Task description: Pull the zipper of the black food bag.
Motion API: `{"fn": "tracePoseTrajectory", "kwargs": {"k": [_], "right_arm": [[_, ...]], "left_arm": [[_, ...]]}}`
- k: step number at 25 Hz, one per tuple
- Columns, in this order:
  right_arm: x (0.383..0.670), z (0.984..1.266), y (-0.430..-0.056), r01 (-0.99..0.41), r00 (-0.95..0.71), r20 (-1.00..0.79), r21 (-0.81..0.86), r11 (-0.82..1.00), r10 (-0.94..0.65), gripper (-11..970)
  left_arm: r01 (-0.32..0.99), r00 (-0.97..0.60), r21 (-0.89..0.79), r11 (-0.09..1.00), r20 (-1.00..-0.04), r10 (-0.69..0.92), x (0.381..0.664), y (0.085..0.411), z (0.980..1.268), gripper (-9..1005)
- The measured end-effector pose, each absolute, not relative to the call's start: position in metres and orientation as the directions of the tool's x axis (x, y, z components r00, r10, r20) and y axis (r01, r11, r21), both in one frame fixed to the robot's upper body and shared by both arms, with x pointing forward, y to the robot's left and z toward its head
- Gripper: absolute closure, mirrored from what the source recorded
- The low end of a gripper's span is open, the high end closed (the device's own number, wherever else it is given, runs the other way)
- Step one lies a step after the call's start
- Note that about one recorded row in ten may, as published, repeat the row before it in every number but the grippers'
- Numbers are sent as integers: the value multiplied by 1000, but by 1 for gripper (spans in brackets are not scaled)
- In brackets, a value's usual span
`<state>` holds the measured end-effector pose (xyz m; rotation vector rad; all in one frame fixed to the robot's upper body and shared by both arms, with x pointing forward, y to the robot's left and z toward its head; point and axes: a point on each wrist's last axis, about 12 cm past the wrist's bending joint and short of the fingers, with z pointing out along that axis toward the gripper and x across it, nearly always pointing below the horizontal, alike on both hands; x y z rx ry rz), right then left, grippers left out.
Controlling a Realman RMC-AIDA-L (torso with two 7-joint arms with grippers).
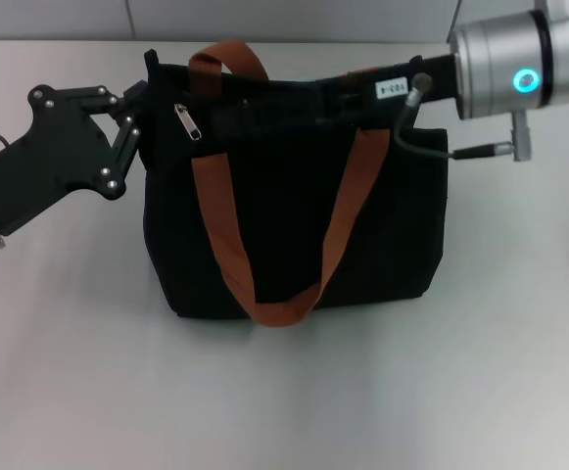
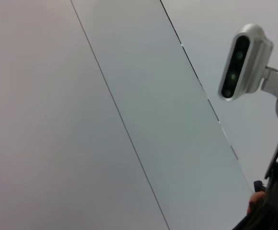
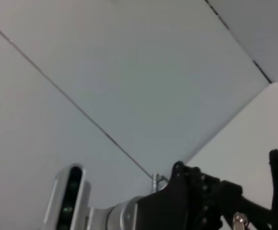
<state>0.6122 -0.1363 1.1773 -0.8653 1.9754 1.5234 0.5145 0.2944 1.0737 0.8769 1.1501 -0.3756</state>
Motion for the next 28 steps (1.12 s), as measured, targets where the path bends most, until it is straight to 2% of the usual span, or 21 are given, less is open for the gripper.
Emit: {"fn": "tracePoseTrajectory", "kwargs": {"k": [2,13,18,28], "right_arm": [[616,1179,-130,-735,-678,-709,649,196,-194,432],[627,1185,-114,-738,-674,-695,619,269,-251,432],[629,1188,-109,-744,-668,-696,607,280,-263,551],[629,1190,-101,-750,-662,-694,602,275,-283,601]], "left_arm": [[666,399,410,624,-902,166,515,294,1074,959],[668,403,410,621,-901,161,517,293,1076,956],[670,402,407,621,-902,158,517,292,1076,955],[673,403,406,619,-902,154,518,292,1077,952]]}}
